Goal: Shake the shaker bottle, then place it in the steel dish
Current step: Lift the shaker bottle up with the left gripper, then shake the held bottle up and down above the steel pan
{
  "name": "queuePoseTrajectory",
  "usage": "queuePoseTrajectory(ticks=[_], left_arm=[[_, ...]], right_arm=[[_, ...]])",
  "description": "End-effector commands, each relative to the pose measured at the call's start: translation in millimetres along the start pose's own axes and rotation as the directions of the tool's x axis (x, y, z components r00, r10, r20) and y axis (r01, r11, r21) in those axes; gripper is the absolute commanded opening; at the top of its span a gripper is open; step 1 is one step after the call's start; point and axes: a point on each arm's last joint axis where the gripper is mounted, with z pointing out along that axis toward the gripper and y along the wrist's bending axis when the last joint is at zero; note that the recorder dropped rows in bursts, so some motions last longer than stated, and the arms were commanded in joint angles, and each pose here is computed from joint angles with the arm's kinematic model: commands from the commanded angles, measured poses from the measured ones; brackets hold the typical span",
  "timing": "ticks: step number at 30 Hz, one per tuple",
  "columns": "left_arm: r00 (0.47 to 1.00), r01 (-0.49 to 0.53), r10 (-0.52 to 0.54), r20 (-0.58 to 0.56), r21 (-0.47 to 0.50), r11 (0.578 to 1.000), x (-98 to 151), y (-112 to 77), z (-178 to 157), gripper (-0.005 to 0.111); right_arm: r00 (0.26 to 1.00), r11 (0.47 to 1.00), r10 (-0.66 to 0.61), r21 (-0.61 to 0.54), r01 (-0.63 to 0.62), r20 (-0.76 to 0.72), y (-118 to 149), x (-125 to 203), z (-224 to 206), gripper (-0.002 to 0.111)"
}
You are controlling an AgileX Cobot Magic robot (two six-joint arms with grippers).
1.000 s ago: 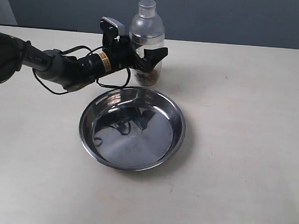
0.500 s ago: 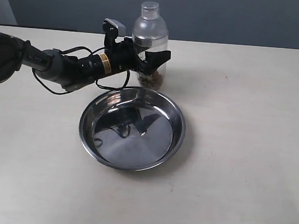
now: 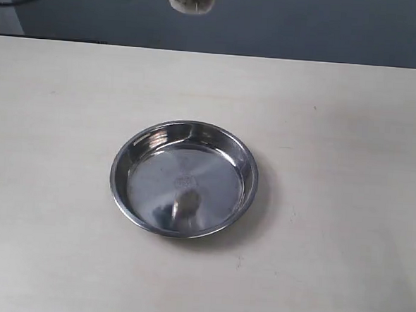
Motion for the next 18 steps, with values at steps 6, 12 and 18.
queuePoseTrajectory(ticks=[6, 12, 18], left_arm=[[0.862, 0.277, -0.267, -0.430, -0.042, 0.960, 109, -67.9, -36, 0.000], [0.963, 0.244, -0.242, -0.117, 0.005, 0.970, 36, -89.6, -57, 0.000], [0.854, 0.206, -0.307, -0.419, -0.268, 0.941, 119, -108.5, -66, 0.000]], right_arm=[[1.000, 1.000, 0.000, 0.004, 0.000, 0.016, 0, -1, 0, -0.001], [1.000, 1.000, 0.000, 0.004, 0.000, 0.016, 0, -1, 0, -0.001], [1.000, 1.000, 0.000, 0.004, 0.000, 0.016, 0, -1, 0, -0.001]])
